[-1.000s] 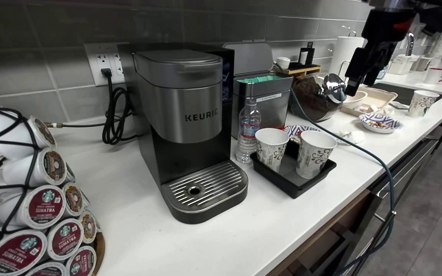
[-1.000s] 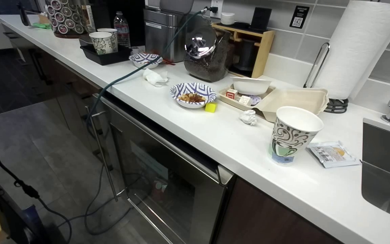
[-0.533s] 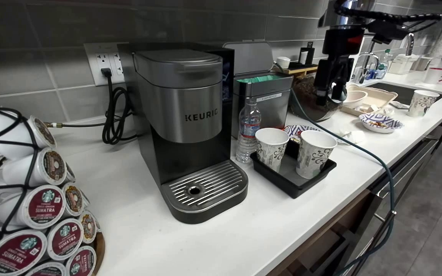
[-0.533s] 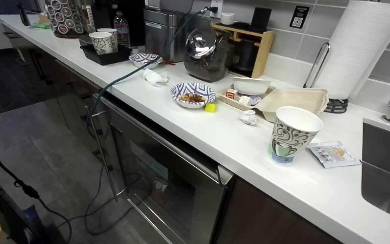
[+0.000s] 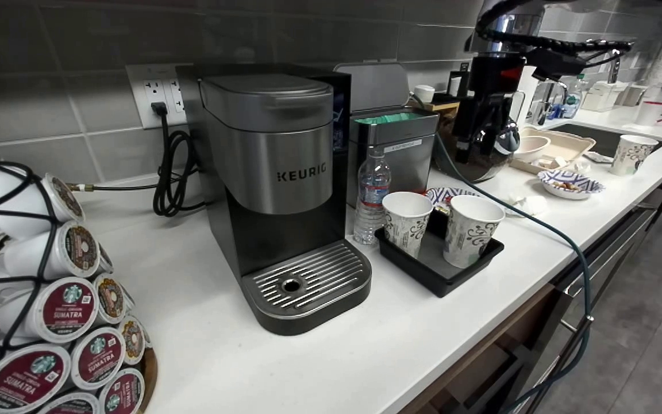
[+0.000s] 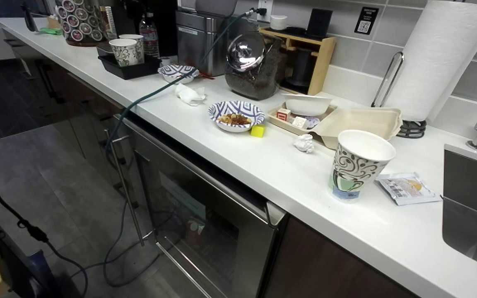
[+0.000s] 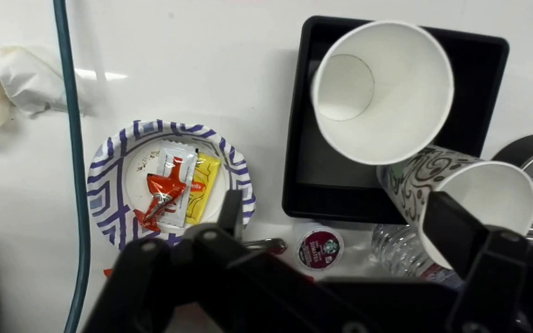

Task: Move the black tray to the right and move the white bowl to the left

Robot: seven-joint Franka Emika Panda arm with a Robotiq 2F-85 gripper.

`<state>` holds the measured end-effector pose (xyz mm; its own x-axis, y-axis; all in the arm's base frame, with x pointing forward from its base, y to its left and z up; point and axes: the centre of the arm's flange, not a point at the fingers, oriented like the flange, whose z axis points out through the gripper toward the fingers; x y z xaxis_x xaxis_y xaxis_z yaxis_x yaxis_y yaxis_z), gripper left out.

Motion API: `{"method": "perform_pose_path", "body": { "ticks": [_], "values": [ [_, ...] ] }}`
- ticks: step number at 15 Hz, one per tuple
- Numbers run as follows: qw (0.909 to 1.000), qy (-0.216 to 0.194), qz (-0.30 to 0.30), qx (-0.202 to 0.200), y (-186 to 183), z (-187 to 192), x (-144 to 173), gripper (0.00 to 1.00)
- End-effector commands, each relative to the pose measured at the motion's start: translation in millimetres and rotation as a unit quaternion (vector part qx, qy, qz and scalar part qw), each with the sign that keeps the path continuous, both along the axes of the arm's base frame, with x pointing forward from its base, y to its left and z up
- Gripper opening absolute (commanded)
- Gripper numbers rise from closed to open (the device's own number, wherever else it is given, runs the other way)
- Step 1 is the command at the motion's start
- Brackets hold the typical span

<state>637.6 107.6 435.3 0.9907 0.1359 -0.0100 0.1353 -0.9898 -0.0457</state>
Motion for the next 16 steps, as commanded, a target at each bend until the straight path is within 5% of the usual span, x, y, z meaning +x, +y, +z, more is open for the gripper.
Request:
{"method": "perform_pose_path", "body": {
  "ticks": [1, 6, 9, 16],
  "values": [
    [0.9980, 0.011, -0.062, -0.008, -11.0, -45.3, 25.8, 1.00],
    [0.9779, 0.052, -0.201, -0.026, -31.1, -87.4, 25.6, 1.00],
    [0.9697, 0.065, -0.235, -0.019, -32.7, -89.4, 23.7, 1.00],
    [0.9730, 0.091, -0.212, 0.002, -21.1, -101.1, 10.9, 1.00]
  ]
}}
